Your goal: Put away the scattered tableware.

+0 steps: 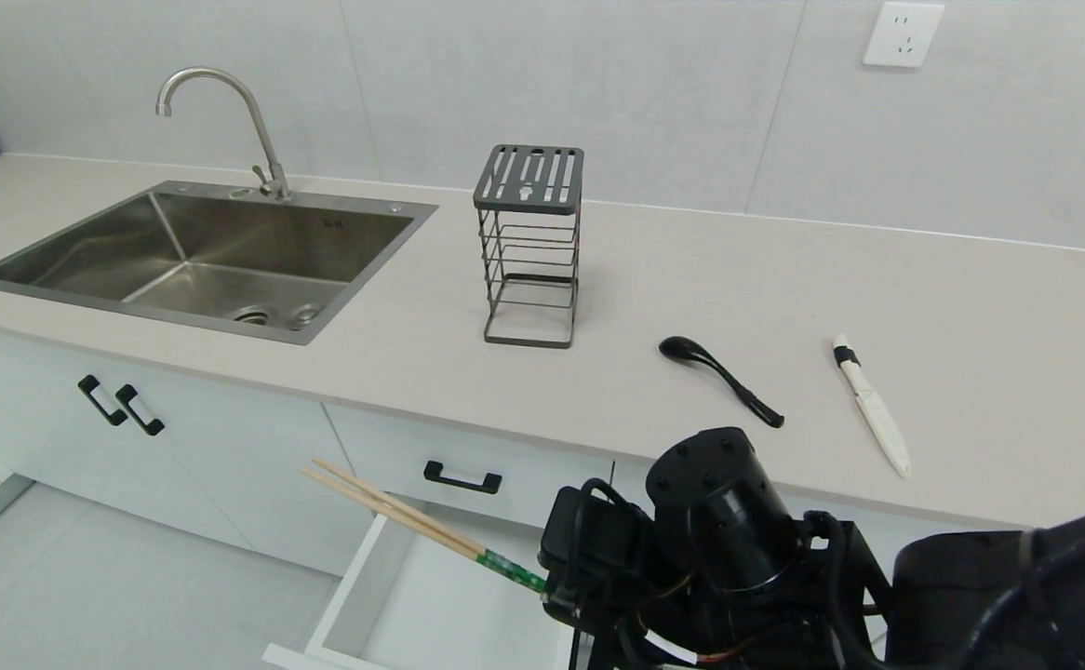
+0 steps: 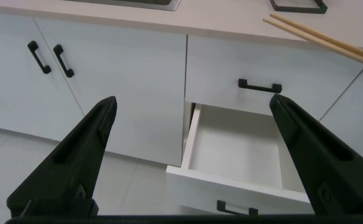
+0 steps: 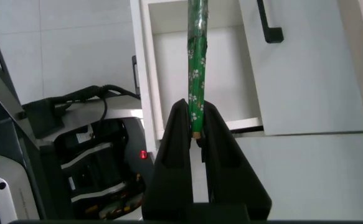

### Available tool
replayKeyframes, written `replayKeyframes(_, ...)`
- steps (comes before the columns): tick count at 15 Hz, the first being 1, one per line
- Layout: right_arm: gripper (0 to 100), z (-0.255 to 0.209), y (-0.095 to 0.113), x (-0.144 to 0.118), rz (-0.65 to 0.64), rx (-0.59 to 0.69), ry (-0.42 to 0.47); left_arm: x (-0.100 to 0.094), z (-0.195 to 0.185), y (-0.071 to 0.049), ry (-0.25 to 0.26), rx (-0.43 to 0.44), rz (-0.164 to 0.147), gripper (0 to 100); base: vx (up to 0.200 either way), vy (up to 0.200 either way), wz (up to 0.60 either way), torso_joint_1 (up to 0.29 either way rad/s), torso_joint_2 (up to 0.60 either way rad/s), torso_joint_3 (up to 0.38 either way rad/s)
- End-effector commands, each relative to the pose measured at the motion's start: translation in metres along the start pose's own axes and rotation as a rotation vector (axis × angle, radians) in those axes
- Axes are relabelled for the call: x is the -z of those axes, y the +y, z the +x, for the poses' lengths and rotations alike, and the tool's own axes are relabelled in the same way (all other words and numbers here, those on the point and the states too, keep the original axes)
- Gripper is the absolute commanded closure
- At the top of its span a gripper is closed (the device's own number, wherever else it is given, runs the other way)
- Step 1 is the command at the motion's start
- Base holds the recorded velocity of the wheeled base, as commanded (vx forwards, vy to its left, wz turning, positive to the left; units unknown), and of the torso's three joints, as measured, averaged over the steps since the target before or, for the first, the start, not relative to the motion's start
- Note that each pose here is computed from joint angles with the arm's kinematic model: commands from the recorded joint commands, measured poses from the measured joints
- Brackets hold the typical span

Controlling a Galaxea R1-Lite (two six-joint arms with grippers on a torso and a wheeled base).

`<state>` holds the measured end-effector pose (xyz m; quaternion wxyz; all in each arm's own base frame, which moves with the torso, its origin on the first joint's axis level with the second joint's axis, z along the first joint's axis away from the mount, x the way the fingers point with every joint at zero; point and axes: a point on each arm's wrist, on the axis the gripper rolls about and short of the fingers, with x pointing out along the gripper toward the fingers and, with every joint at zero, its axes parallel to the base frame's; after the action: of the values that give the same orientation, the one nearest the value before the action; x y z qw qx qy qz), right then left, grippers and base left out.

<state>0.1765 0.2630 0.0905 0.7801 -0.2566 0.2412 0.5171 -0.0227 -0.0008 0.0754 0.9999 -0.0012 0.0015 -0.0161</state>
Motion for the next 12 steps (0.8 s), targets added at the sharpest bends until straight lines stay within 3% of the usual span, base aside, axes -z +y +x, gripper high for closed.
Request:
replayKeyframes(1, 100, 0.005, 0.000, 0.001, -0.002, -0.002, 0.008, 0.000, 0.000, 0.000, 0.000, 0.000, -0.001, 0, 0.000, 0.000, 0.00, -0.124, 0.23, 0.129)
replayKeyframes(7, 100, 0.019, -0.004, -0.002, 0.013, -0.002, 0.015, 0.000, 0.000, 0.000, 0.000, 0.000, -0.001, 0, 0.000, 0.000, 0.00, -0.139, 0.27, 0.133)
replayKeyframes(12, 100, 0.042, -0.003, 0.006, 0.054, -0.017, 0.076, 0.000, 0.000, 0.000, 0.000, 0.000, -0.001, 0, 0.000, 0.000, 0.00, -0.157, 0.32, 0.157)
